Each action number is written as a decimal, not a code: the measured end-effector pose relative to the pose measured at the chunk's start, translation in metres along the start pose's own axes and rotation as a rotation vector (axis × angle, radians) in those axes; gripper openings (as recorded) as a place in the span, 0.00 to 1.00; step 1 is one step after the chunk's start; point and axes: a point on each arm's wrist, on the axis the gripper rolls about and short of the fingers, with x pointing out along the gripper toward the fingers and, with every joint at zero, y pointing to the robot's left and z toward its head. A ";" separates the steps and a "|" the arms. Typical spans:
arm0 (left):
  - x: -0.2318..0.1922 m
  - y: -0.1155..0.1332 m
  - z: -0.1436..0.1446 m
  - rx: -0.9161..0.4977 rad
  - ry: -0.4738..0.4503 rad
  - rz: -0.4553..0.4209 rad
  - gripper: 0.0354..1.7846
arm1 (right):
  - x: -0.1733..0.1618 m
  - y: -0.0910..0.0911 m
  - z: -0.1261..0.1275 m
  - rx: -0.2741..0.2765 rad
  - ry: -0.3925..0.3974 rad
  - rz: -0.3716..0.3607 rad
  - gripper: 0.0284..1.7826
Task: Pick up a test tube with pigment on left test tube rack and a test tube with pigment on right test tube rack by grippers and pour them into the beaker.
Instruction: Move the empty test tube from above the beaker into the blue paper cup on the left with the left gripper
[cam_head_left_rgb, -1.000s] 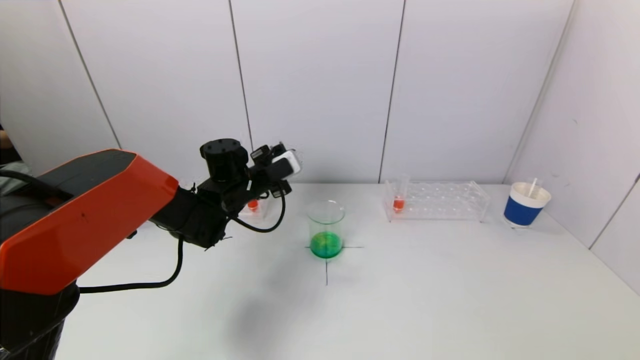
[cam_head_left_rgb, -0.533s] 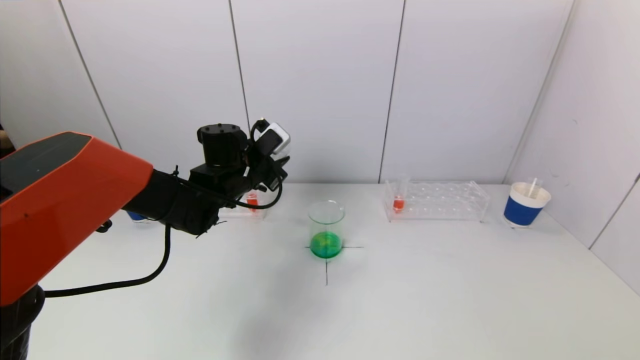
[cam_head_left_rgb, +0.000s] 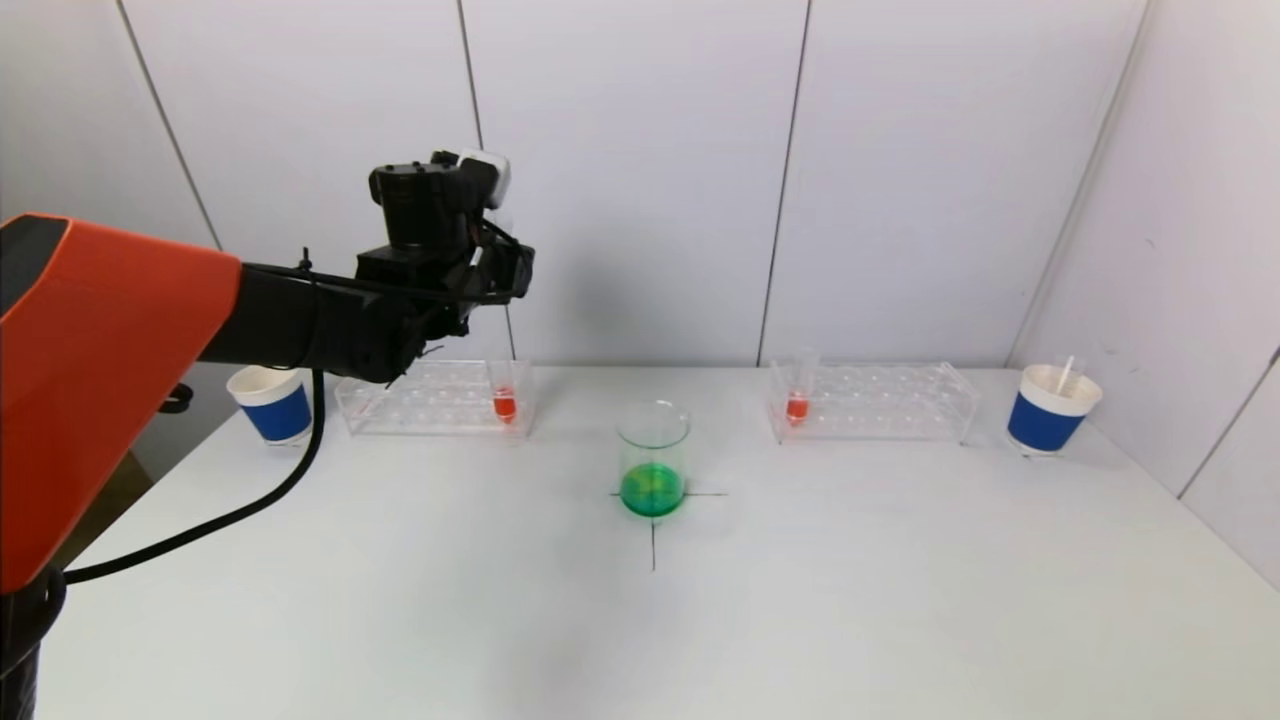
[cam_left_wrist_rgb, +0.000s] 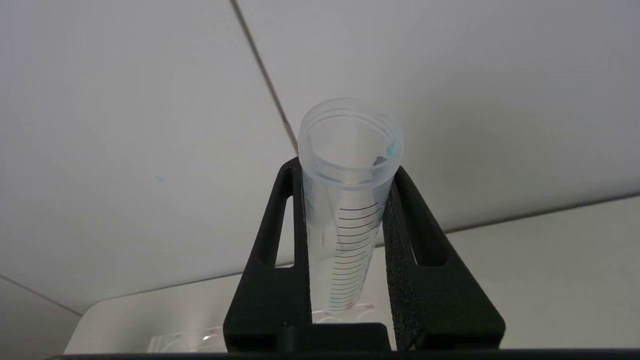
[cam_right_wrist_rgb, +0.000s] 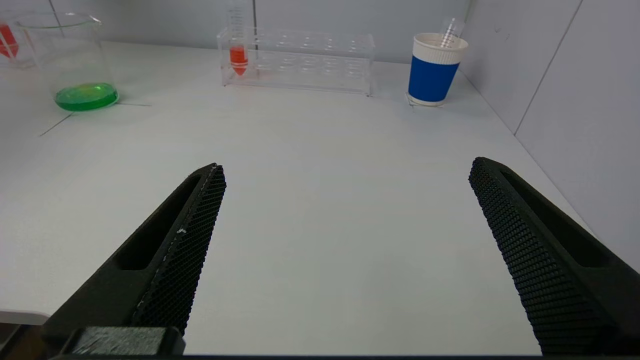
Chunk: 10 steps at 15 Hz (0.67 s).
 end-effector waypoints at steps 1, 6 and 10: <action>0.003 0.009 0.006 -0.008 -0.013 0.034 0.23 | 0.000 0.000 0.000 0.000 0.000 0.000 0.99; 0.011 0.052 0.014 -0.021 -0.001 0.219 0.23 | 0.000 0.000 0.000 0.000 0.000 0.000 0.99; 0.015 0.082 0.012 -0.096 0.019 0.336 0.23 | 0.000 0.000 0.000 0.000 0.000 0.000 0.99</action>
